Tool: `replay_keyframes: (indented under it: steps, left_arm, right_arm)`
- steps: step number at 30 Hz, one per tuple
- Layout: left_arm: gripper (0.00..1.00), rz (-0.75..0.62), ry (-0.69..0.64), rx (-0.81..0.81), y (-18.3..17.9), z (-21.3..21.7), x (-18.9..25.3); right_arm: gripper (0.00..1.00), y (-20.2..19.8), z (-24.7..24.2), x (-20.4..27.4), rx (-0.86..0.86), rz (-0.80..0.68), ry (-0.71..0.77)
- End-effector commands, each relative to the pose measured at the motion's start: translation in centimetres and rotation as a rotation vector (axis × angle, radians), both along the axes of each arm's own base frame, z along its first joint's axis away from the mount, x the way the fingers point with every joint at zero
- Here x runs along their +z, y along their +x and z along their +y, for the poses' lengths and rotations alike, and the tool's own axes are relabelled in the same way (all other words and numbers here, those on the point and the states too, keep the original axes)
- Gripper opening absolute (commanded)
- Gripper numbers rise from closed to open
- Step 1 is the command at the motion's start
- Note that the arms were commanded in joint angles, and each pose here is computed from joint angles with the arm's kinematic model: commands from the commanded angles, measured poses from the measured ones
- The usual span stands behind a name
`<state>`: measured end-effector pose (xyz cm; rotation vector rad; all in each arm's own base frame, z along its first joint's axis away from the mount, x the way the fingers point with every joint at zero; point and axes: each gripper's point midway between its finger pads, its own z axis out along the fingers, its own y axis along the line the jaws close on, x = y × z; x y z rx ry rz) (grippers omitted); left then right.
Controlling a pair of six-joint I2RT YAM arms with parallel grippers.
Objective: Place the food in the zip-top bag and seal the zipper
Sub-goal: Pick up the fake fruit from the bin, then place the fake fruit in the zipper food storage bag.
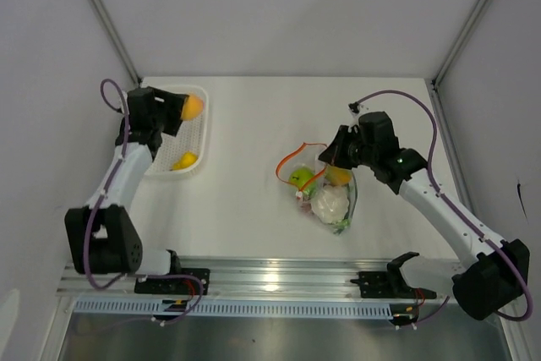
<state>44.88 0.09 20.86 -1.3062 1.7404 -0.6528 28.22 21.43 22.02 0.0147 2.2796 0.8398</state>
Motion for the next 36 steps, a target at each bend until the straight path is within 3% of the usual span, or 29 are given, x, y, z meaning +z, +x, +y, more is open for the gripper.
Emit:
replay_keyframes:
  steps: [1, 5, 6, 8, 12, 18, 36]
  left_arm:
    - [0.00, -0.085, 0.010, -0.226, -3.8, -5.8, 2.0]
    - [0.00, -0.232, -0.012, -0.517, -8.3, -12.5, 5.0]
    - [0.01, -0.266, -0.038, -0.673, -10.2, -15.3, 5.5]
    - [0.01, -0.328, -0.051, -0.828, -12.3, -18.0, 6.9]
    - [0.01, -0.354, -0.001, -1.093, -17.5, -22.9, 7.3]
    - [0.00, -0.351, 0.055, -1.197, -20.6, -26.2, 5.8]
    - [0.05, -0.163, 0.061, -1.428, -20.3, -34.5, 1.1]
  right_arm:
    - [0.00, 0.3, 0.3, 1.3, -0.010, -0.036, 0.050]
    - [0.00, -0.2, 0.8, 1.8, 0.000, -0.037, 0.060]
    - [0.00, -0.3, 0.8, 1.9, 0.001, -0.035, 0.060]
    - [0.00, -0.7, 0.9, 2.0, 0.008, -0.033, 0.058]
    - [0.00, -1.4, 0.9, 2.3, 0.010, -0.028, 0.056]
    - [0.00, -2.3, 1.0, 4.5, 0.016, -0.062, 0.076]
    - [0.00, -3.7, 1.5, 7.3, 0.085, -0.084, 0.094]
